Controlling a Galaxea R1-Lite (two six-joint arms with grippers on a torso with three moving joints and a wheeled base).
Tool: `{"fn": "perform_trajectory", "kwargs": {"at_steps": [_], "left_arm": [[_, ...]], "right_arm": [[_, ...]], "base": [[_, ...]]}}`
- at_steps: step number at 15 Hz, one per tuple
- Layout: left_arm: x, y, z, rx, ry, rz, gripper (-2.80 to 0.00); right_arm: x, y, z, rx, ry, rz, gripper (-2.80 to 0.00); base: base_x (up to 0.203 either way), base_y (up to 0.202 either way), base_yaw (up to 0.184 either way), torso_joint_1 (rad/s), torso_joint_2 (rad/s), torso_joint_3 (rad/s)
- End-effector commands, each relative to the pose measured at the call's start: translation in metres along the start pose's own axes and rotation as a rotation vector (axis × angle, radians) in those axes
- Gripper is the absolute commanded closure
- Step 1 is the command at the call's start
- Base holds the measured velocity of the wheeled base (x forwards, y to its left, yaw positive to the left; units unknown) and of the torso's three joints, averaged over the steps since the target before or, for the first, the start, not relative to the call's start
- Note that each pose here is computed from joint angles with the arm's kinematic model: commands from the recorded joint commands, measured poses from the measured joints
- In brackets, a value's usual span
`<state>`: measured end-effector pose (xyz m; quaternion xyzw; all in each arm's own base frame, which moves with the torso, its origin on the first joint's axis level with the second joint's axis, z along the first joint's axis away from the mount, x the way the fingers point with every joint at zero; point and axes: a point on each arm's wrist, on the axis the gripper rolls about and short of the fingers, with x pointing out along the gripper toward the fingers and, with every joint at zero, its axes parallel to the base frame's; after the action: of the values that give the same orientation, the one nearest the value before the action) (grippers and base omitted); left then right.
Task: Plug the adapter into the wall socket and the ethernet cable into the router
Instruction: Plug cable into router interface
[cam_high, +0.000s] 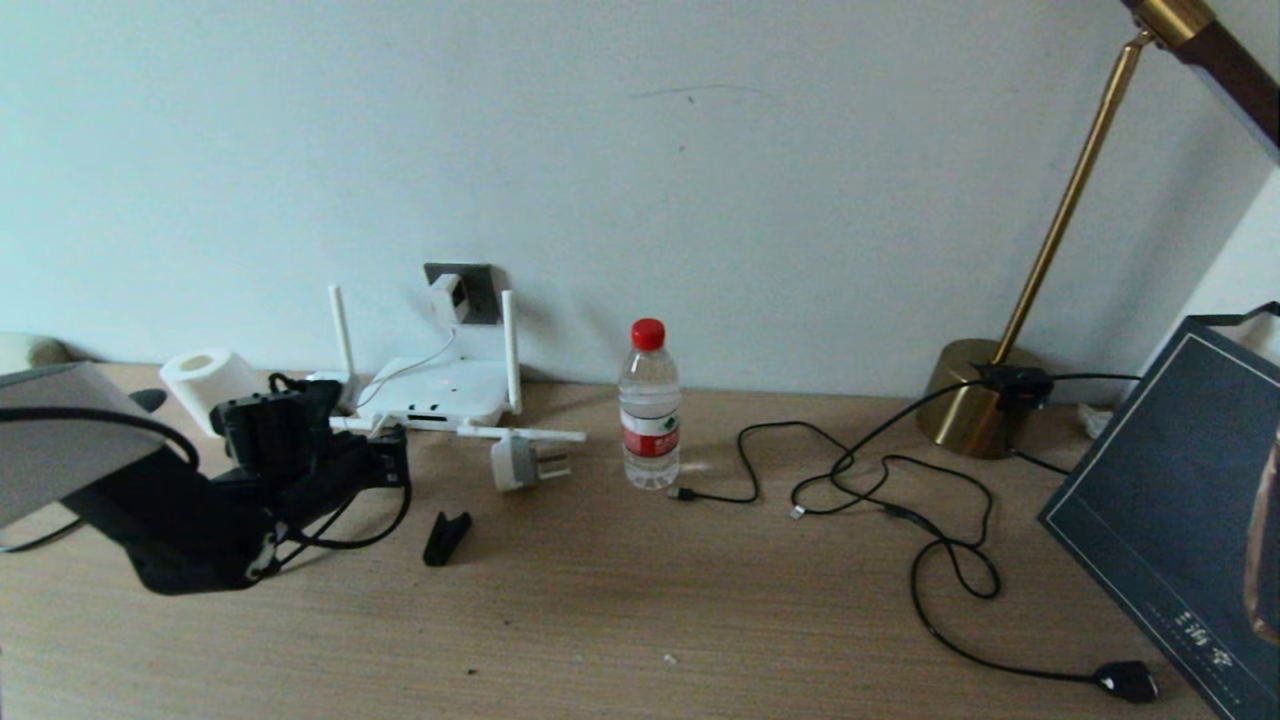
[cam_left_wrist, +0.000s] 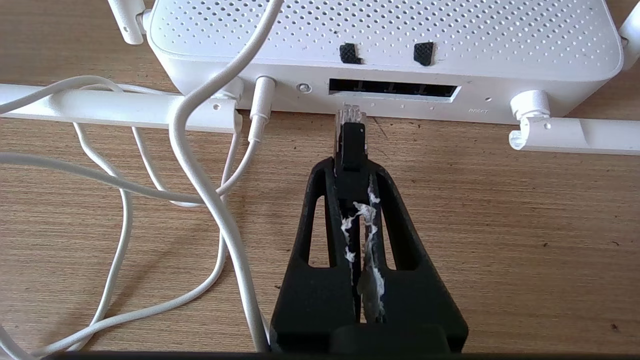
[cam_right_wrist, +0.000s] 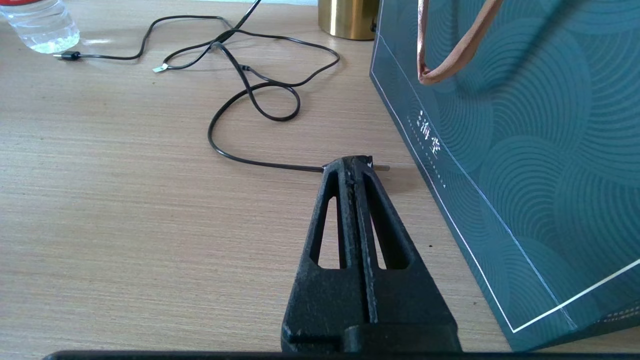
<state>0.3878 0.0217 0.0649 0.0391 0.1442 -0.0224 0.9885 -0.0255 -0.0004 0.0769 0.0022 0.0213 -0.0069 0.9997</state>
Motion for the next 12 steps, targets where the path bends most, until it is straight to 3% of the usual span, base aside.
{"fn": "perform_trajectory", "kwargs": {"at_steps": [1,12], "left_arm": [[0.0011,0.0003,0.0013,0.002,-0.01,0.001,0.0],[0.0013,0.0006,0.004,0.003,-0.019,0.002,0.0]], "right_arm": [[0.0001,0.0,0.0,0.0,0.002,0.001,0.0],[0.0001,0.0,0.0,0.0,0.002,0.0,0.0]], "base": [[0.0,0.0,0.0,0.0,0.0,0.0],[0.0,0.0,0.0,0.0,0.0,0.0]]}}
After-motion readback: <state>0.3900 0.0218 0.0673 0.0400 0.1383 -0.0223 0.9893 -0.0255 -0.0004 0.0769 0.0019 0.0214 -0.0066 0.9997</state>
